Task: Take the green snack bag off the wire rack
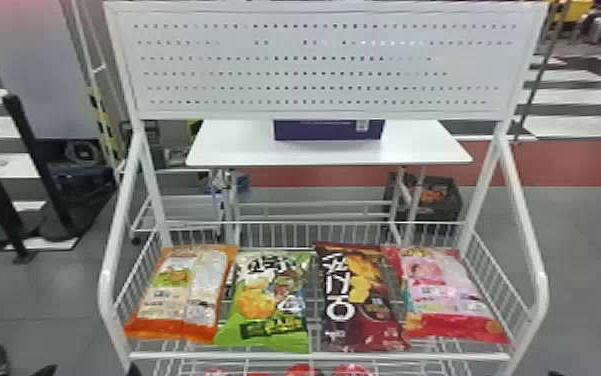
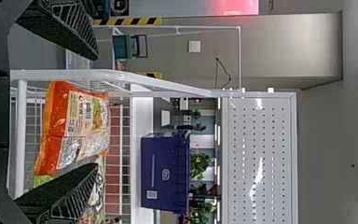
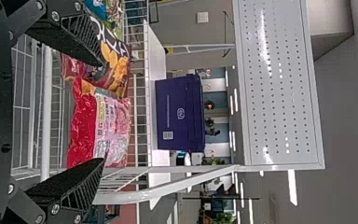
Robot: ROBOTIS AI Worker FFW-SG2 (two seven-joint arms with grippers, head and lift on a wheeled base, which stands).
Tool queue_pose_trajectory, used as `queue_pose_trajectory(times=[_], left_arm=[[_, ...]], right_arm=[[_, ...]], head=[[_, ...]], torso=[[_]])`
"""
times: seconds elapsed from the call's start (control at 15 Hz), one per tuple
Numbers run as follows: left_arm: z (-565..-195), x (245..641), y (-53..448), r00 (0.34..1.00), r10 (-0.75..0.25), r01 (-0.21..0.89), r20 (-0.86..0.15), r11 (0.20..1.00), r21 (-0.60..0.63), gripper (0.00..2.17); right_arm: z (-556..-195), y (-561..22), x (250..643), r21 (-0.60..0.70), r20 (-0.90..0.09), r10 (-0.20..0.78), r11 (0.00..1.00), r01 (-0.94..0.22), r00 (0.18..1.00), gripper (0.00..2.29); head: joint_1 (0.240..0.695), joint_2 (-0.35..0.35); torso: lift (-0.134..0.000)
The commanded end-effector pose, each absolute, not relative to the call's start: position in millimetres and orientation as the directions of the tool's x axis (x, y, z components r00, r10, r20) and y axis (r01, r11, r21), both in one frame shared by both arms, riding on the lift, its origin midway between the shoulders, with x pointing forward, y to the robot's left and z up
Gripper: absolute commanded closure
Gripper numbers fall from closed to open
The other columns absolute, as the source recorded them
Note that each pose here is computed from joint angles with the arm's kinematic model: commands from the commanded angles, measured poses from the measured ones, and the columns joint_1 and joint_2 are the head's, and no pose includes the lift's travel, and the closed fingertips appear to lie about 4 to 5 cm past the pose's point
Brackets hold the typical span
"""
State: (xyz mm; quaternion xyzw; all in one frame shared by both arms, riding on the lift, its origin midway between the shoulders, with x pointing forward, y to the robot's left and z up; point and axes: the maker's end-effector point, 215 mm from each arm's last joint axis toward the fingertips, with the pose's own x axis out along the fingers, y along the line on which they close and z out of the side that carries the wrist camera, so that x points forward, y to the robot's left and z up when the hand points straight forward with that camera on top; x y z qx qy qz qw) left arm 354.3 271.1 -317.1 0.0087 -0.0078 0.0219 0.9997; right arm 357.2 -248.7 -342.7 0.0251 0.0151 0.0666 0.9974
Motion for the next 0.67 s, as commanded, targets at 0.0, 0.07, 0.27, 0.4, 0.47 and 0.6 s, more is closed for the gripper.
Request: queue_pose_trajectory(times=[0.0, 0.07, 0.27, 0.4, 0.47, 0.6], left_arm=[[-317.1, 354.3, 271.1, 0.999, 0.044, -0.044, 0.016, 0.999, 0.017, 0.06], [-317.1, 354.3, 271.1, 0.999, 0.044, -0.044, 0.016, 0.999, 0.017, 0.07], [-316.6, 353.6, 270.7, 0.999, 0.043, -0.043, 0.016, 0.999, 0.016, 0.07], [-316.3, 353.2, 270.5, 0.999, 0.043, -0.043, 0.016, 0.999, 0.016, 0.07], [-316.1, 352.9, 270.3, 0.999, 0.042, -0.043, 0.016, 0.999, 0.016, 0.07], [-317.0, 352.9, 267.2, 0.999, 0.035, -0.035, 0.014, 0.999, 0.012, 0.07]], right_arm=[[-342.0, -248.4, 357.3, 0.052, -0.025, 0.134, 0.990, -0.132, 0.991, 0.17], [-343.0, -248.4, 357.2, 0.052, -0.028, 0.134, 0.990, -0.132, 0.991, 0.17], [-343.0, -248.4, 357.2, 0.052, -0.028, 0.134, 0.990, -0.132, 0.991, 0.17], [-342.0, -248.4, 357.3, 0.052, -0.025, 0.134, 0.990, -0.132, 0.991, 0.17], [-343.0, -248.4, 357.2, 0.052, -0.028, 0.134, 0.990, -0.132, 0.991, 0.17], [-342.5, -248.4, 357.7, 0.053, -0.026, 0.133, 0.990, -0.131, 0.991, 0.17]], head=[[0.499, 0.000], [0.499, 0.000], [0.499, 0.000], [0.499, 0.000], [0.499, 0.000], [0.499, 0.000]], torso=[[0.000], [0.000], [0.000], [0.000], [0.000], [0.000]])
